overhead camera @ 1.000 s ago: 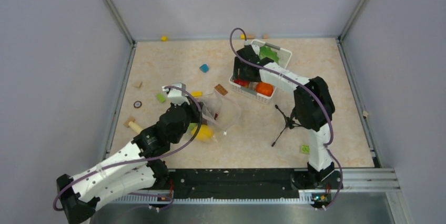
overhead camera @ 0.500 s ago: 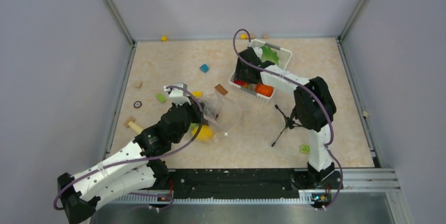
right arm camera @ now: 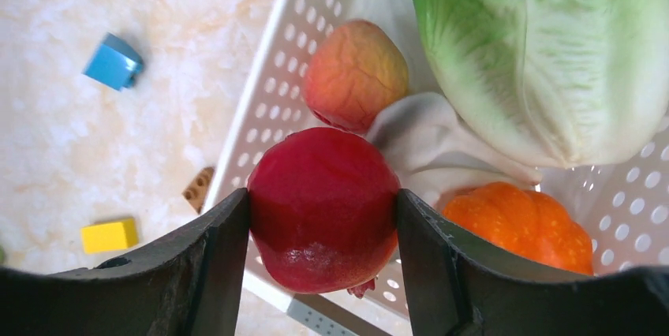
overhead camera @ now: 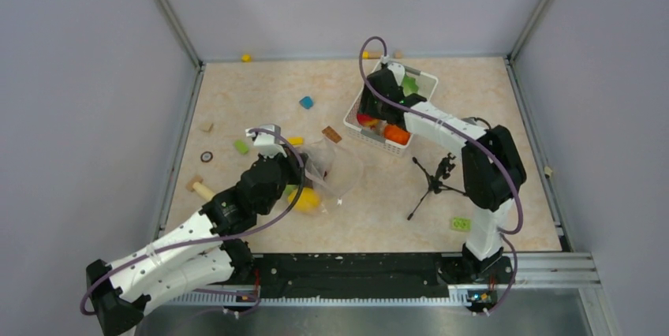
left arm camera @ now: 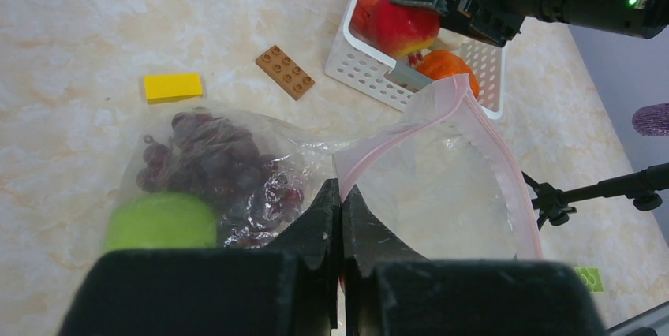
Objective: Place the food in the zip-top bag and seal the zipper
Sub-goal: Pick up the fake fruit from the bin, then place the fake fruit in the zipper food storage bag.
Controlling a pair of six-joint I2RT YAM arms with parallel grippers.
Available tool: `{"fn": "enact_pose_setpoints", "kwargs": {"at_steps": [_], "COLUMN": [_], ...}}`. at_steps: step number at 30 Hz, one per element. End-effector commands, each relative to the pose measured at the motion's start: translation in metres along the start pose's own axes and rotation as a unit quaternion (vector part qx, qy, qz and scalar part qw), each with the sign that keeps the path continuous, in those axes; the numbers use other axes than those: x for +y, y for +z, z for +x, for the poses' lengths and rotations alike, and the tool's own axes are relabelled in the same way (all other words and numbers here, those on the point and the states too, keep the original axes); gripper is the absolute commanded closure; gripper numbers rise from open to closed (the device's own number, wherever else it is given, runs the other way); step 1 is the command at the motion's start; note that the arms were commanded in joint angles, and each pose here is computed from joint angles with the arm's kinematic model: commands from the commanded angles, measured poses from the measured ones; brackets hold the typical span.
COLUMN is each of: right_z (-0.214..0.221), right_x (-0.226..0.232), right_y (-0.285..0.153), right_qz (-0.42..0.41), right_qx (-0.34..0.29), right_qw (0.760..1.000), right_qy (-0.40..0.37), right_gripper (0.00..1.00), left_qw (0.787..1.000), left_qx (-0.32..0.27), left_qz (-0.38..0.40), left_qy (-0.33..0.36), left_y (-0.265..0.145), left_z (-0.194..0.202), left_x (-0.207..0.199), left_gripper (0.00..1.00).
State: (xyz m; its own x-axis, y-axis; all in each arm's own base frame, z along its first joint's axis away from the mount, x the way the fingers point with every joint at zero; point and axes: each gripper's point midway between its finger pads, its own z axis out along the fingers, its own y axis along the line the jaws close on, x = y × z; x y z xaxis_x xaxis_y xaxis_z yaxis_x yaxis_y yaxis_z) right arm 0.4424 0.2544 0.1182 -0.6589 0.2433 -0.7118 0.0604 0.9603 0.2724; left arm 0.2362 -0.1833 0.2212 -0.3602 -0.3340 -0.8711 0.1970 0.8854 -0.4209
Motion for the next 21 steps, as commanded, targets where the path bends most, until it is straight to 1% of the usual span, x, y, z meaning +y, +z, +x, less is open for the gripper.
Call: {"fn": "enact_pose_setpoints", "kwargs": {"at_steps": [1,4,7,10,14,17,19,21], "right_z": [-0.062,-0.075,-0.086,-0.092,-0.091,-0.079,-0.061,-0.044], "right_x": [0.018,0.027,0.043,0.06,0.077,0.092,0.106,0.119], "right_y": [-0.033,-0.047,-0.073,-0.11,-0.161,-0.199,-0.226,-0.254], "right_qz": [-0.042,-0.064,-0.103,-0.141,-0.211,-0.298,-0.377,-0.455], "right_qx": [-0.082,-0.098,-0.114,-0.14,-0.157,-0.159,-0.144,-0.129], "right_qw": [0.996,0.993,0.987,0.977,0.96,0.936,0.908,0.872], "right_qy": [-0.001,-0.011,-0.042,-0.075,-0.09,-0.101,-0.115,-0.128], "right_gripper": [0.77,0.78,0.78,0.78,0.78,0.78,0.78,0.78], "left_qw": [0.999,0.999,0.999,0.999,0.999,0.999,0.999,0.999], "left_qx": [-0.014,-0.014,-0.014,-0.015,-0.013,-0.01,-0.01,-0.009], "left_qz": [0.022,0.023,0.023,0.023,0.024,0.025,0.029,0.033], "left_qy": [-0.02,-0.022,-0.022,-0.024,-0.025,-0.024,-0.026,-0.027], "left_y": [-0.003,-0.003,-0.003,-0.003,-0.003,-0.003,-0.004,-0.005], "left_z": [-0.009,-0.009,-0.008,-0.009,-0.008,-0.008,-0.009,-0.008], "left_x": [-0.008,-0.009,-0.009,-0.009,-0.01,-0.01,-0.012,-0.013], "left_gripper": [1.0,1.0,1.0,1.0,1.0,1.0,1.0,1.0]}}
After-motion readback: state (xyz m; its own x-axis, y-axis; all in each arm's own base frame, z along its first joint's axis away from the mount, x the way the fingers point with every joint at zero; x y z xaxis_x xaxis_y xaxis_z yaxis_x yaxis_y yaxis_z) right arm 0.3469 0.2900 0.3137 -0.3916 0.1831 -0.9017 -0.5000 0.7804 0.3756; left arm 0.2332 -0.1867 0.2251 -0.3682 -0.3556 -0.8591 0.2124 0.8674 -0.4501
